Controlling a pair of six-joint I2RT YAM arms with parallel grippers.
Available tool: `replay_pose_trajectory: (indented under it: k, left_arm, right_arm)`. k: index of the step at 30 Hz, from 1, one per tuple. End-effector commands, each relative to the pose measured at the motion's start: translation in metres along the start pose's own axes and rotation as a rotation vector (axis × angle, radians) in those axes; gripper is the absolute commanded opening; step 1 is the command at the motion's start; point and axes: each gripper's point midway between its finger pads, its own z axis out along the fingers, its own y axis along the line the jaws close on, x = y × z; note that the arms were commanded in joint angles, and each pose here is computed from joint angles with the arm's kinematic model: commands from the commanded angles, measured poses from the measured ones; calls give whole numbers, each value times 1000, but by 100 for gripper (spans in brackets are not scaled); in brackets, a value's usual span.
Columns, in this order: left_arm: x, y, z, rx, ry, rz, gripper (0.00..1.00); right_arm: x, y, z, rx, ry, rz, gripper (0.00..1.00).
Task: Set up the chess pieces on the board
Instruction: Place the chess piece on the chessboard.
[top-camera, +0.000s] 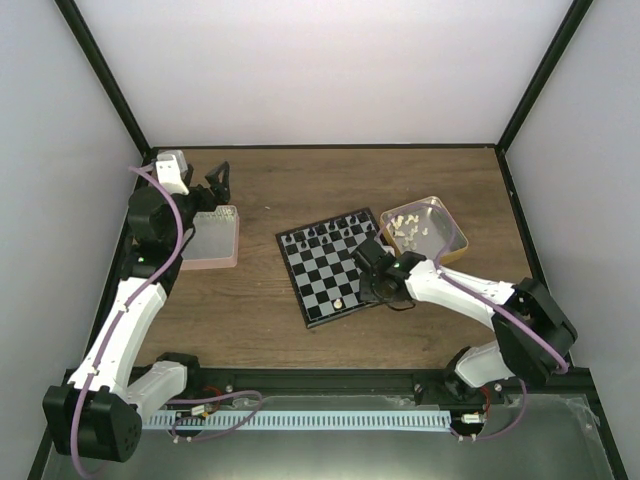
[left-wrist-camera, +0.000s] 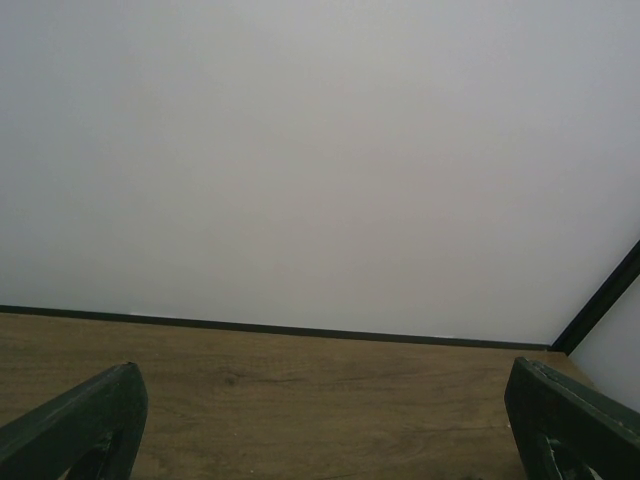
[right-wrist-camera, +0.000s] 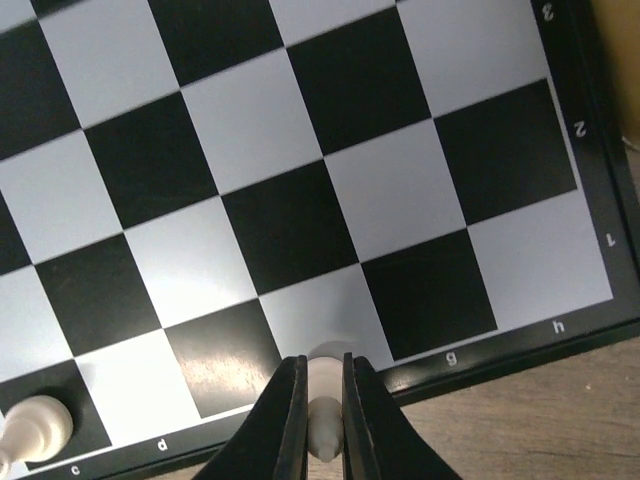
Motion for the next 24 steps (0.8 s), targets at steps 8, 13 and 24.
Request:
replay_pose_trajectory:
  k: [8,13,24]
  left_arm:
    - [-4,1,-3,-2,-22,31,100]
    - [-3,1,-3,0,-19,30,100]
    - [-3,-1,-3,8,-17,26,100]
  right_arm:
    - [-19,7,-1,4,-86,-1,3]
    - [-17,5,4,10,-86,-7,5]
    - [-14,-6,5,61,-92,-6,8]
